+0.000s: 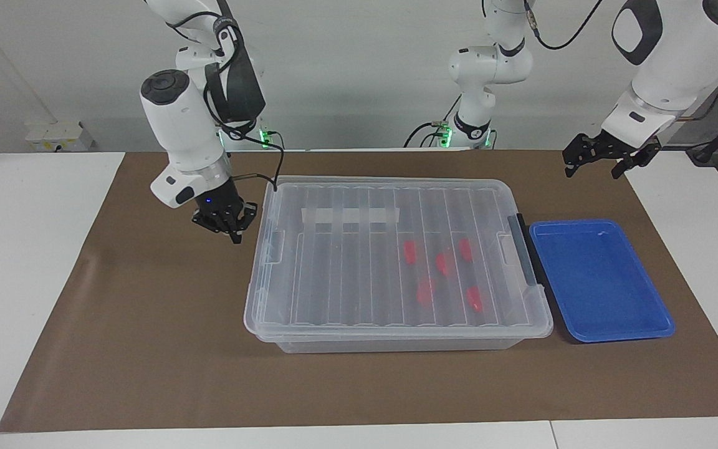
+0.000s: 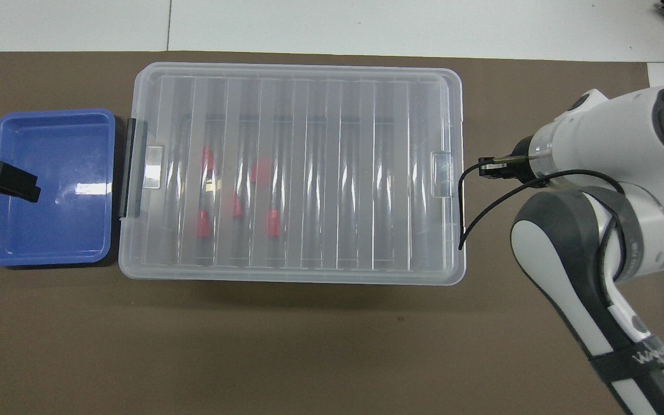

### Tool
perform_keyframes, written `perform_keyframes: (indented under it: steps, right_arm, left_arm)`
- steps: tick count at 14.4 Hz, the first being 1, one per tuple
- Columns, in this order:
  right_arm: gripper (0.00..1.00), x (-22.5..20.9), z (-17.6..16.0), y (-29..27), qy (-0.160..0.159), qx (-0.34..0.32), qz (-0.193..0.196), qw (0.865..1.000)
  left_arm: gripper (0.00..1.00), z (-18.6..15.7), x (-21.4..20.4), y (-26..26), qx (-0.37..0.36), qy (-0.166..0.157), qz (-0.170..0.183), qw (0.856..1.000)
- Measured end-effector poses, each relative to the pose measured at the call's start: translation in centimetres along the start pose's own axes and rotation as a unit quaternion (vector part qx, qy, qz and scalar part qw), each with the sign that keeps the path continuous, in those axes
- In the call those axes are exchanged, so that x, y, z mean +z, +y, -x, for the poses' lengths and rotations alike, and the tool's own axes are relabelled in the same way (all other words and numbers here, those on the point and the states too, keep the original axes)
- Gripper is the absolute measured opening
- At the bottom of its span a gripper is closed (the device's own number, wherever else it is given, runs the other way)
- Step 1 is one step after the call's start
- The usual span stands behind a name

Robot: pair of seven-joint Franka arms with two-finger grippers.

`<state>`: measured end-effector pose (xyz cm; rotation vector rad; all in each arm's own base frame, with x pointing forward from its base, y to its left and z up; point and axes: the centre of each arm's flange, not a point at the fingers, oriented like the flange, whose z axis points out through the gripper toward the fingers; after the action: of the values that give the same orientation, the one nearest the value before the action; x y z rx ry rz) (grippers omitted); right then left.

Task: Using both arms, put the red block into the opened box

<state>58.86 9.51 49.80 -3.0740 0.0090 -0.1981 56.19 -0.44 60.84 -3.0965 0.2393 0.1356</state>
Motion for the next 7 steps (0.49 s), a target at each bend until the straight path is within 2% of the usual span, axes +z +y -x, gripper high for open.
perform_keyframes:
  steps: [1,2,5,7]
  right_arm:
    - [0.02,-0.8,0.1,1.1,0.001,0.011,0.003,1.0]
    - [0.09,-1.5,0.2,2.3,0.002,0.023,0.006,1.0]
    - [0.41,-3.4,0.4,5.0,0.008,0.046,0.012,0.999]
    - [0.63,-5.2,0.7,6.1,-0.001,0.05,0.025,0.998]
  left_arm:
    - [1.0,0.0,0.0,0.0,0.0,0.0,0.0,1.0]
    - [1.0,0.0,0.0,-0.1,-0.001,0.0,0.0,1.0]
    - [1.0,0.0,0.0,-0.2,-0.002,0.0,0.0,1.0]
    - [1.0,0.1,0.0,-0.4,-0.003,0.0,0.0,1.0]
